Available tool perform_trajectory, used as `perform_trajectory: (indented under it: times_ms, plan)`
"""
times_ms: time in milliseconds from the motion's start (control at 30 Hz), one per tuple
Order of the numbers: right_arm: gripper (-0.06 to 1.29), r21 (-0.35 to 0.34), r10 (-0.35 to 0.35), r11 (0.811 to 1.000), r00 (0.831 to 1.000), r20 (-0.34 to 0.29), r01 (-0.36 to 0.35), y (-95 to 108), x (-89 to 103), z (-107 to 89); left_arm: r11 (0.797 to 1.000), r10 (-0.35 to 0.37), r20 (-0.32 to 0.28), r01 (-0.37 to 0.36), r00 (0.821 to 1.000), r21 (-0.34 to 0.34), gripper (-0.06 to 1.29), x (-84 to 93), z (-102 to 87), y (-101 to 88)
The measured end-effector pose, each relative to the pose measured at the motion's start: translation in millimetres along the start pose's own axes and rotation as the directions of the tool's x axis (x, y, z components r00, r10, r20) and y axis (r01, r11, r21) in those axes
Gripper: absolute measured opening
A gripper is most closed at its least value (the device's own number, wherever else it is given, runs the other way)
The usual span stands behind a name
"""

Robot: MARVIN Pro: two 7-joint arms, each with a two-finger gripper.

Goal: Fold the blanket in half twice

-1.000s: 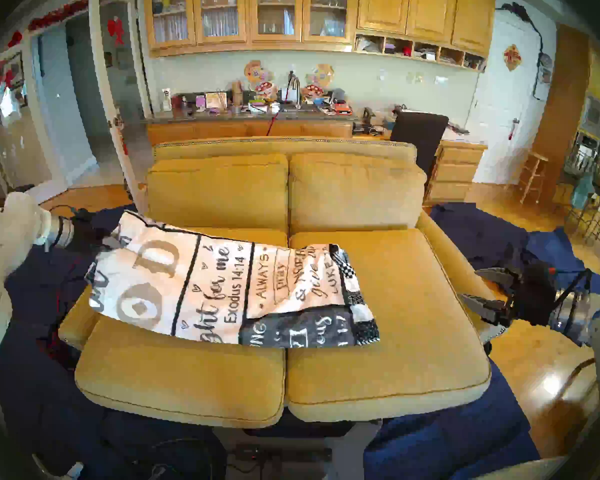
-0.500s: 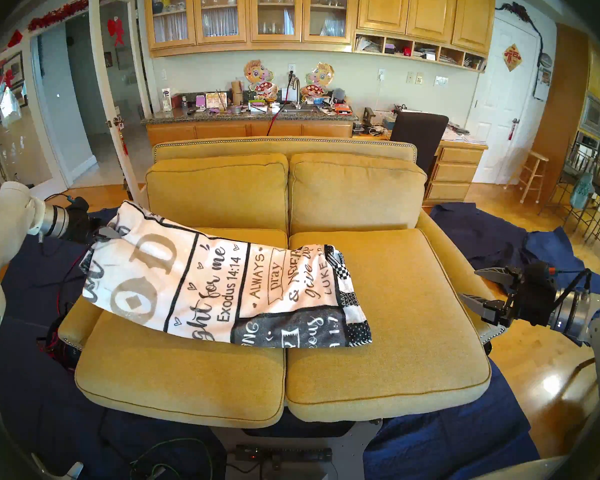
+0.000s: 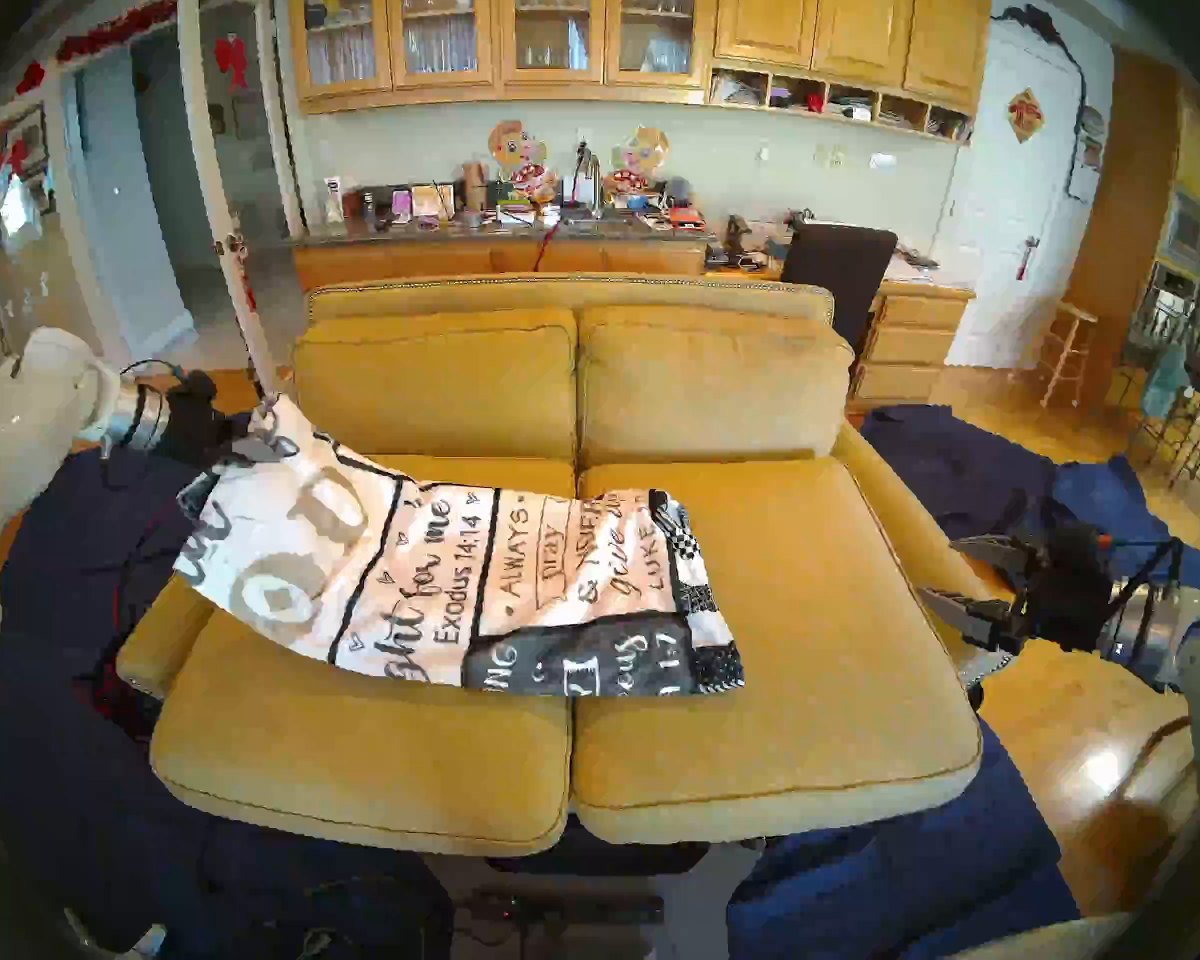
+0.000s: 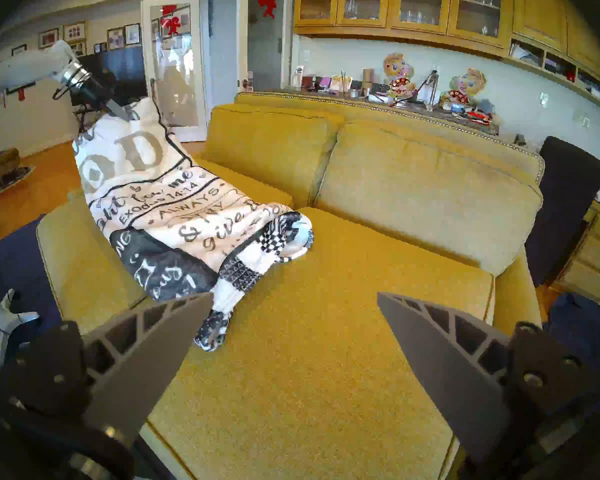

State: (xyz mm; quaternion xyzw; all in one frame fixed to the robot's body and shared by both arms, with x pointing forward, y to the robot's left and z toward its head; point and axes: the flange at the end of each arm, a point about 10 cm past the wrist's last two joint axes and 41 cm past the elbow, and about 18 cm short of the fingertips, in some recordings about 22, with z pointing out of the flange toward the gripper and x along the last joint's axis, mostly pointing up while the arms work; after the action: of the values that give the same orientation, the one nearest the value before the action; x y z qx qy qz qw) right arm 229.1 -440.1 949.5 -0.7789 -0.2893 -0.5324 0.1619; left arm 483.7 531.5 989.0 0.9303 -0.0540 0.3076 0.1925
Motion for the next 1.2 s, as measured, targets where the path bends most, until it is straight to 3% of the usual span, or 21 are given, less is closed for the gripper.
perform_trajectory:
  times_ms: [567, 867, 1200]
  plan:
    - [1.23, 0.002, 0.003, 1.0, 1.0, 0.002, -0.003, 0, -1.2, 0.7, 0.98, 0.18, 0.027, -0.176, 0.983, -0.089, 0.03, 27.7, 22.6, 81.9]
    - [1.23, 0.005, 0.006, 1.0, 1.0, 0.003, -0.006, -1, -2.3, 1.5, 0.96, 0.263, 0.06, -0.255, 0.963, -0.12, 0.03, 26.2, 33.4, 119.1]
    - [1.23, 0.008, 0.009, 1.0, 1.0, 0.004, -0.009, -2, -3.6, 2.5, 0.918, 0.375, 0.079, -0.357, 0.924, -0.173, 0.03, 15.5, 38.6, 158.8]
